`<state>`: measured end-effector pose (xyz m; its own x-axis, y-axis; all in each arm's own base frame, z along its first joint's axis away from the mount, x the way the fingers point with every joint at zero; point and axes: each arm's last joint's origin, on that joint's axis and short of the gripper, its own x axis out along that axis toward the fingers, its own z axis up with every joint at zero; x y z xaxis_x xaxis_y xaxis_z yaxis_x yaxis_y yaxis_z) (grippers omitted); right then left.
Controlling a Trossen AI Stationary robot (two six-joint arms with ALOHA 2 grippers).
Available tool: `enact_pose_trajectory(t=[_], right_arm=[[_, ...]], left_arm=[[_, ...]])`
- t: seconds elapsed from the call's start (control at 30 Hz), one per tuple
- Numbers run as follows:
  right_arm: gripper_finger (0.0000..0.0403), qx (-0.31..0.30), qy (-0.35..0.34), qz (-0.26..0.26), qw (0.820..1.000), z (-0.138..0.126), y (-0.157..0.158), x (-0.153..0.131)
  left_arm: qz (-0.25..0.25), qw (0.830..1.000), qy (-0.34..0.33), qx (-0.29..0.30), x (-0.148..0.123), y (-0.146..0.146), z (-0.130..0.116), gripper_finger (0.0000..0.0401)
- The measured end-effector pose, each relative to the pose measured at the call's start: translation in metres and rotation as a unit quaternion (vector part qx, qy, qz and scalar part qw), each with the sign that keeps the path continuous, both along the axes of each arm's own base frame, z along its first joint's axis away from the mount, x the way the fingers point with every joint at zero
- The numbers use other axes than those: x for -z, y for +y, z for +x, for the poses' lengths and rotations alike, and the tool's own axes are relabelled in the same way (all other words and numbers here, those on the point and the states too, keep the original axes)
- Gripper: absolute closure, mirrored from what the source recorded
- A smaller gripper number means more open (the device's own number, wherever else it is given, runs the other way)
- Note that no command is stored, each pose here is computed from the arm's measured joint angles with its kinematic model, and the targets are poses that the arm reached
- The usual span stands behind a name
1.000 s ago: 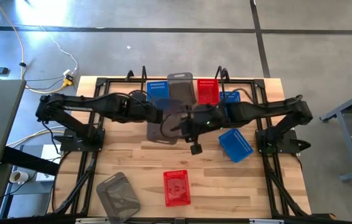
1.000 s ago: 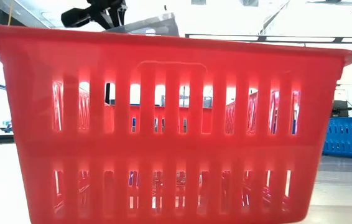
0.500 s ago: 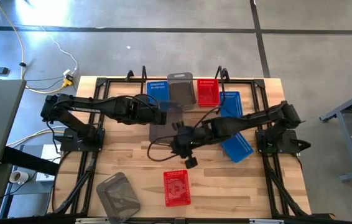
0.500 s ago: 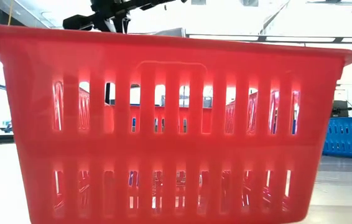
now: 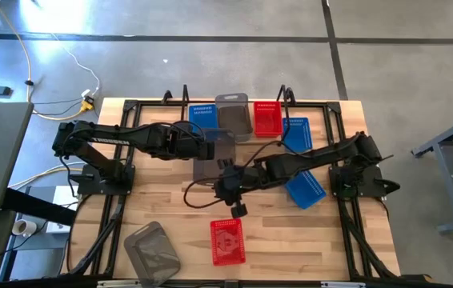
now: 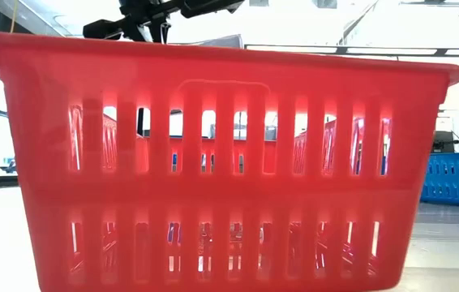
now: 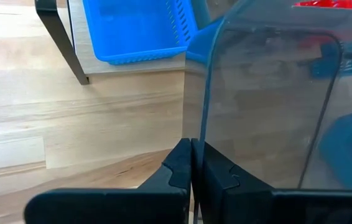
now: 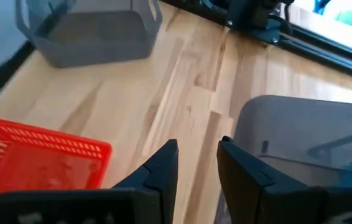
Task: Stack baskets on shelf by color
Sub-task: Stack the top black bin on the other black bin on the shelf
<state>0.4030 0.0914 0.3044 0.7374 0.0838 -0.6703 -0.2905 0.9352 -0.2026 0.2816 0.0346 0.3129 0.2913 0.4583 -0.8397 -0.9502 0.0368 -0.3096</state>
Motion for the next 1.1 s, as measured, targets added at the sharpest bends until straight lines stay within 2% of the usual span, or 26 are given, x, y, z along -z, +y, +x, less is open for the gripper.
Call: enact_pose_trajectory(t=[0.4, 0.6, 0.77, 0.97, 1.1], right_arm=[[0.0304, 0.065, 0.064, -0.056, 0.994, 0.005, -0.011, 0.027], [0.0304, 0.059, 0.057, -0.056, 0.995, 0.006, -0.012, 0.022], [0.0304, 0.058, 0.036, -0.093, 0.993, 0.007, -0.009, 0.009], [0.0304, 0.041, 0.057, -0.04, 0.997, 0.005, -0.008, 0.009], [0.0304, 0.043, 0.058, -0.04, 0.997, 0.005, -0.007, 0.009]], left_arm=[[0.0, 1.0, -0.02, 0.012, -0.002, 0.0, 0.004, 0.0401], [-0.006, 1.0, -0.017, 0.022, -0.002, 0.0, 0.004, 0.0401], [-0.004, 1.0, -0.014, 0.023, -0.001, 0.0, 0.004, 0.0401], [-0.002, 1.0, -0.011, 0.022, -0.001, 0.003, 0.004, 0.0401], [-0.002, 1.0, -0.011, 0.021, -0.001, 0.004, 0.004, 0.0401]])
